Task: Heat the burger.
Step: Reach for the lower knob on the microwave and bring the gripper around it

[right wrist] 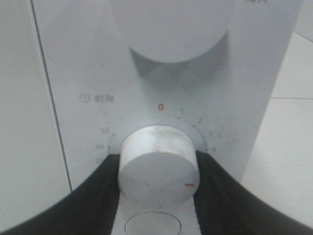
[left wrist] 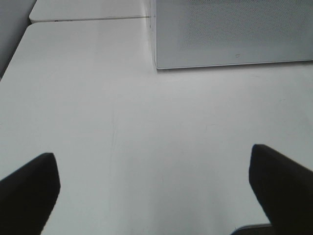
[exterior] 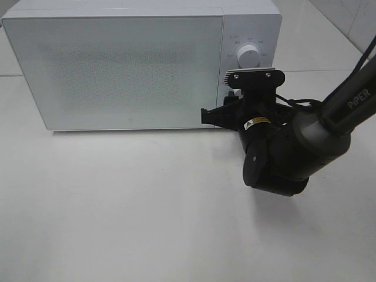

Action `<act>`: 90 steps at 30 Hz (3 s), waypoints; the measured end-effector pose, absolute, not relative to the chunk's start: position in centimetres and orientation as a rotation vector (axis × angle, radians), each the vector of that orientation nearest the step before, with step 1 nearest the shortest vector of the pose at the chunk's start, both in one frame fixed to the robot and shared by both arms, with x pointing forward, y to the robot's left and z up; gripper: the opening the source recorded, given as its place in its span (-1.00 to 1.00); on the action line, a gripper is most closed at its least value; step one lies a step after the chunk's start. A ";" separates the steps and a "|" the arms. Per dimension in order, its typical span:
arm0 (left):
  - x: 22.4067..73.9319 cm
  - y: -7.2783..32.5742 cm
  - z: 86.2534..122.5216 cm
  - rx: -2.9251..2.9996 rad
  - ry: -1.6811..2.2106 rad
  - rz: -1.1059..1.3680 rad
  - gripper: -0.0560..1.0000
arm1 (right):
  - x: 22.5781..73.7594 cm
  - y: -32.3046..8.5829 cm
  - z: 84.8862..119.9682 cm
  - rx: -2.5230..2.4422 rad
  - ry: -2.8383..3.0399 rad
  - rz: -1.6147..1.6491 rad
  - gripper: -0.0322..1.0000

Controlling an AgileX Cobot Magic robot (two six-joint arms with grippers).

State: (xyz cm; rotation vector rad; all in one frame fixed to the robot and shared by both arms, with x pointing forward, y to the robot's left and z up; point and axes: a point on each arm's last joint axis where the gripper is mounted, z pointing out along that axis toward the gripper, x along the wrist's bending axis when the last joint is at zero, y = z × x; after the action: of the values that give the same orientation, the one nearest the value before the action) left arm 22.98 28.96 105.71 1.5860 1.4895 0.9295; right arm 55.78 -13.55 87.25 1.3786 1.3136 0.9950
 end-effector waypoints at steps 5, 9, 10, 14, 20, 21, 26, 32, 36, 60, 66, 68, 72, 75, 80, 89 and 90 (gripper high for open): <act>23.0 29.0 105.7 1.586 1.489 0.929 0.95 | 55.8 -13.5 87.2 1.379 1.313 0.996 -0.10; 23.0 29.0 105.7 1.586 1.489 0.929 0.95 | 55.8 -13.5 87.3 1.395 1.303 1.019 -0.10; 23.0 29.0 105.7 1.586 1.489 0.929 0.95 | 55.8 -13.4 87.3 1.399 1.301 1.030 -0.10; 23.0 29.0 105.7 1.586 1.489 0.929 0.95 | 55.8 -13.4 87.3 1.411 1.293 1.047 -0.10; 23.0 29.0 105.7 1.586 1.489 0.929 0.95 | 55.8 -13.3 87.3 1.462 1.258 1.104 -0.10; 23.0 29.0 105.7 1.586 1.489 0.929 0.95 | 55.8 -13.3 87.3 1.493 1.234 1.134 -0.10; 23.0 29.0 105.7 1.586 1.489 0.929 0.95 | 55.7 -13.3 87.2 1.575 1.169 1.209 -0.10; 23.0 29.0 105.7 1.586 1.489 0.929 0.95 | 55.7 -13.3 87.2 1.706 1.050 1.331 -0.10; 23.0 29.0 105.7 1.586 1.489 0.929 0.95 | 55.6 -13.3 87.2 1.797 0.961 1.414 -0.10; 23.0 29.0 105.7 1.586 1.489 0.929 0.95 | 55.6 -13.2 87.2 2.088 0.587 1.676 -0.10; 23.0 29.0 105.7 1.586 1.489 0.929 0.95 | 55.6 -13.3 87.2 2.154 0.472 1.731 -0.10; 23.0 29.0 105.7 1.586 1.489 0.929 0.95 | 55.6 -13.3 87.3 2.187 0.404 1.761 -0.10; 23.0 29.0 105.7 1.586 1.489 0.929 0.95 | 55.5 -13.2 87.3 2.210 0.356 1.777 -0.10; 23.0 29.0 105.7 1.586 1.489 0.929 0.95 | 55.6 -13.2 87.4 2.237 0.282 1.804 -0.10; 23.0 29.0 105.7 1.586 1.489 0.929 0.95 | 55.6 -13.2 87.4 2.270 0.199 1.831 -0.10; 23.0 29.0 105.7 1.586 1.489 0.929 0.95 | 55.6 -13.2 87.8 2.344 0.026 1.884 -0.10; 23.0 29.0 105.7 1.586 1.489 0.929 0.95 | 55.5 -13.1 87.7 2.351 0.009 1.890 -0.10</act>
State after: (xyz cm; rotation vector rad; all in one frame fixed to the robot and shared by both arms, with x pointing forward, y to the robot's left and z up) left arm 22.98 28.96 105.71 1.5860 1.4895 0.9295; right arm 55.54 -13.14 87.75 2.3508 0.0089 1.8897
